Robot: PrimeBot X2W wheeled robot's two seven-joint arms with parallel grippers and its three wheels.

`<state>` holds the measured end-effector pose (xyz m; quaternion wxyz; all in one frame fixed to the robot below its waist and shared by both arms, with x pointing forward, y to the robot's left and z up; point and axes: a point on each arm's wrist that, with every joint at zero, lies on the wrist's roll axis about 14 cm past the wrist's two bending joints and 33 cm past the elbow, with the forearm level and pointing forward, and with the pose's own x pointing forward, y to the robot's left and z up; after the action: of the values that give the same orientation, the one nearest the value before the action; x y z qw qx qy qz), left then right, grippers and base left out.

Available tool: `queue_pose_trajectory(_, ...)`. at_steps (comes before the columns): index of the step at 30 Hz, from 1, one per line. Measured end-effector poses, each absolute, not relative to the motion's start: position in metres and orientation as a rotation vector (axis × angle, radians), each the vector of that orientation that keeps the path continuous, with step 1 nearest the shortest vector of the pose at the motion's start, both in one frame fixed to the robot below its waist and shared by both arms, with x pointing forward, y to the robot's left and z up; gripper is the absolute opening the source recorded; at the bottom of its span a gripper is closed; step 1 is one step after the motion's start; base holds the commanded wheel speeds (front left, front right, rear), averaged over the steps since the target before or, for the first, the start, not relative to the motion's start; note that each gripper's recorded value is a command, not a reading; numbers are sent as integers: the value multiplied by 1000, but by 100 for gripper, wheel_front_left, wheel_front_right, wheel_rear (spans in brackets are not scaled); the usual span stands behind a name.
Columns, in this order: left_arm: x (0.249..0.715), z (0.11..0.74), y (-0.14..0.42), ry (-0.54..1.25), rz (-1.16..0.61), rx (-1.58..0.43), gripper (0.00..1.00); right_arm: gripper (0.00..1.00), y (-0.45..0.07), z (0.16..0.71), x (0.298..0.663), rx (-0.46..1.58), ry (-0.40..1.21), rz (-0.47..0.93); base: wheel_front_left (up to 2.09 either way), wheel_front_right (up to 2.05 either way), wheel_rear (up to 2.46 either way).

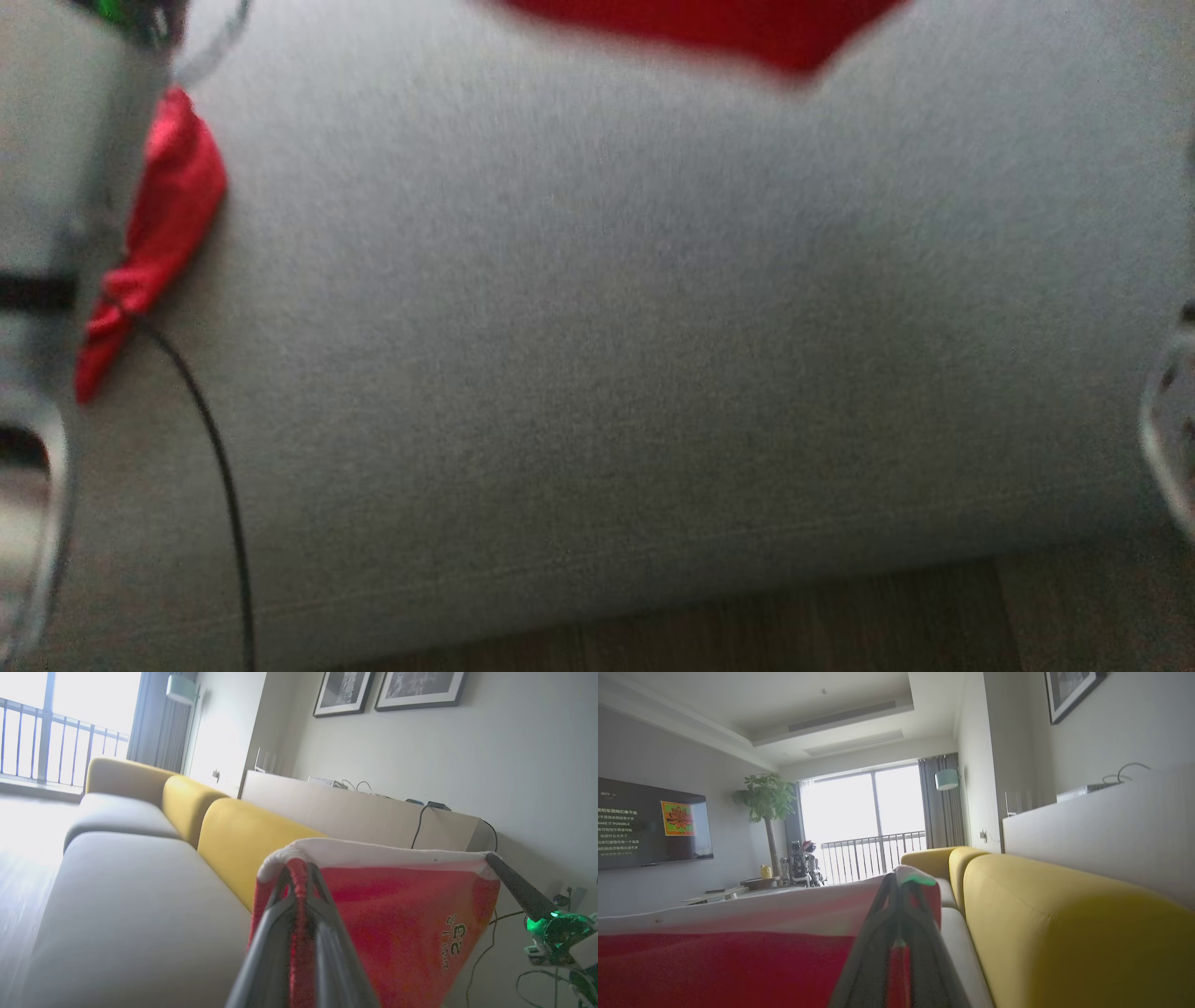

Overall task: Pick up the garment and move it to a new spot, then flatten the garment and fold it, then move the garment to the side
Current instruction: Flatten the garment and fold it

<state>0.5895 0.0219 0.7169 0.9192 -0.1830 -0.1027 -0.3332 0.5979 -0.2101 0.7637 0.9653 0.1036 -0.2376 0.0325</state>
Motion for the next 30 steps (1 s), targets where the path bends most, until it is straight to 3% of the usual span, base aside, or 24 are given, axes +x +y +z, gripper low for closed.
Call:
queue_pose_trajectory(4,623,728,18,-401,-665,-292,0,0,-203,776,630,159,-584,73,0,0,0)
queue_pose_trajectory(7,633,710,9,-410,-687,-274,0,0,-198,755,648,146,-559,82,0,0,0)
queue_pose_trajectory(11,640,616,-13,-247,-751,-240,0,0,-182,667,678,91,-384,118,0,0,0)
queue_pose_trajectory(14,626,536,-19,-87,-778,-242,0,0,-173,585,680,54,-209,148,0,0,0)
queue_pose_trajectory(19,579,484,-24,36,-816,-312,0,0,-186,496,648,45,19,139,0,0,0)
queue_pose_trajectory(24,528,479,-17,58,-871,-281,0,0,-216,485,612,31,101,107,0,0,0)
queue_pose_trajectory(30,463,480,-4,68,-919,-224,0,0,-249,478,543,56,162,55,0,0,0)
